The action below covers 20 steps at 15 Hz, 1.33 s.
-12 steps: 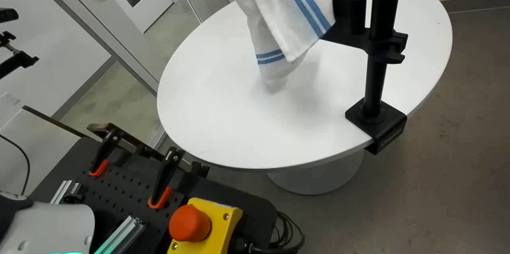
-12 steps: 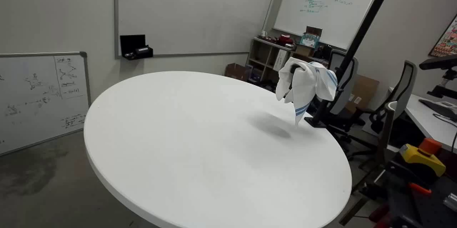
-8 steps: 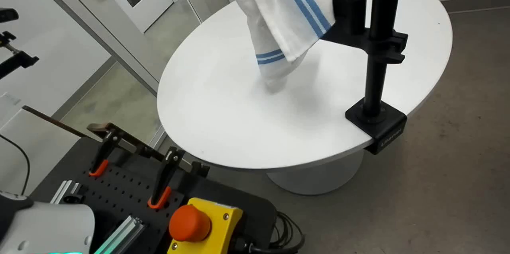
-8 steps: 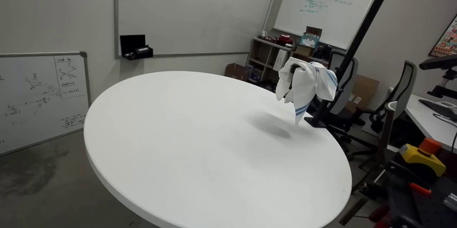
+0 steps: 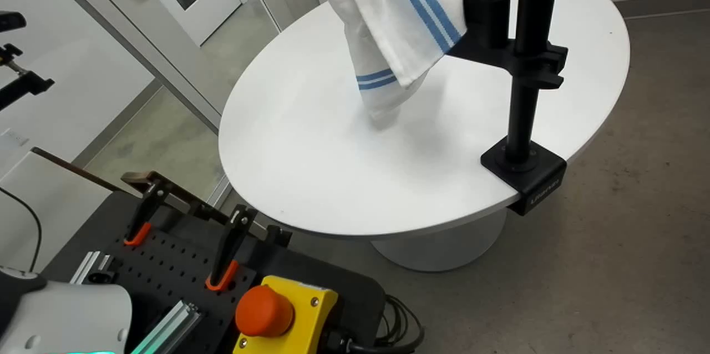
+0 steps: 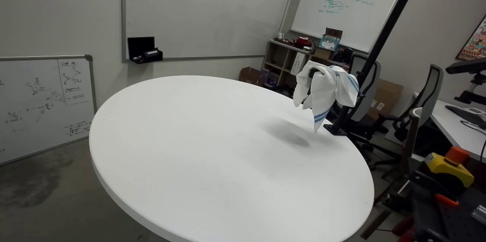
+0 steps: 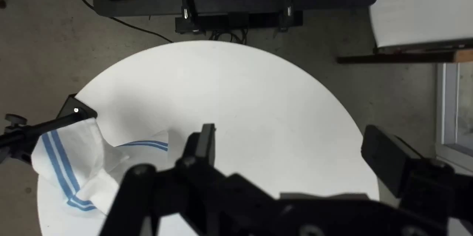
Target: Remove the white towel from the black stand
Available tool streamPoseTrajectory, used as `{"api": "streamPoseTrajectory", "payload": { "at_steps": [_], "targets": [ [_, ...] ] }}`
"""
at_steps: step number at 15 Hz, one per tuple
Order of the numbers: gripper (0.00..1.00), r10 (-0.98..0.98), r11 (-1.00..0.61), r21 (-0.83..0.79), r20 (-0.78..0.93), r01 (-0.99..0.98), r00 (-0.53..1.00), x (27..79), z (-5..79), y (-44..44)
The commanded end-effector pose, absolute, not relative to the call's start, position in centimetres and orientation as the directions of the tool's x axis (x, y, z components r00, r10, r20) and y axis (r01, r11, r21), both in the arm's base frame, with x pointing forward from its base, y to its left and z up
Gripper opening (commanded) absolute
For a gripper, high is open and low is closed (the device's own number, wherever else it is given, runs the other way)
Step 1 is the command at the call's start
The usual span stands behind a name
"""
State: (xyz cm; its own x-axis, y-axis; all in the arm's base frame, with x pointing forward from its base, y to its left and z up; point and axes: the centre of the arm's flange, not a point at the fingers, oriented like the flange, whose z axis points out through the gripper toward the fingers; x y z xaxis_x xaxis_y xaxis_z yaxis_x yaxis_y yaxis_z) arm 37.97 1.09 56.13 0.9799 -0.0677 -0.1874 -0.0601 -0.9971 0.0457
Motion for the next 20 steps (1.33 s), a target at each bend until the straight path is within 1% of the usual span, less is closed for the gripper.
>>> {"api": "streamPoseTrajectory", "payload": {
  "at_steps": [1, 4, 8, 11, 17, 20],
  "targets": [
    [1.0, -0.237, -0.971, 0.063, -0.133, -0.231, 0.962, 40.8, 56.1, -1.9],
    [1.0, -0.388, -0.921, 0.056, -0.065, -0.385, 0.919, 42.5, 55.2, -5.5],
    [1.0, -0.541, -0.835, 0.084, 0.06, -0.544, 0.839, 44.4, 52.6, -9.7],
    [1.0, -0.633, -0.759, 0.101, 0.114, -0.643, 0.765, 45.8, 50.6, -12.3],
    [1.0, -0.785, -0.6, 0.164, 0.071, -0.783, 0.616, 47.1, 45.9, -16.6],
    [1.0, -0.846, -0.504, 0.2, 0.083, -0.84, 0.527, 47.4, 44.1, -18.8]
  ]
}}
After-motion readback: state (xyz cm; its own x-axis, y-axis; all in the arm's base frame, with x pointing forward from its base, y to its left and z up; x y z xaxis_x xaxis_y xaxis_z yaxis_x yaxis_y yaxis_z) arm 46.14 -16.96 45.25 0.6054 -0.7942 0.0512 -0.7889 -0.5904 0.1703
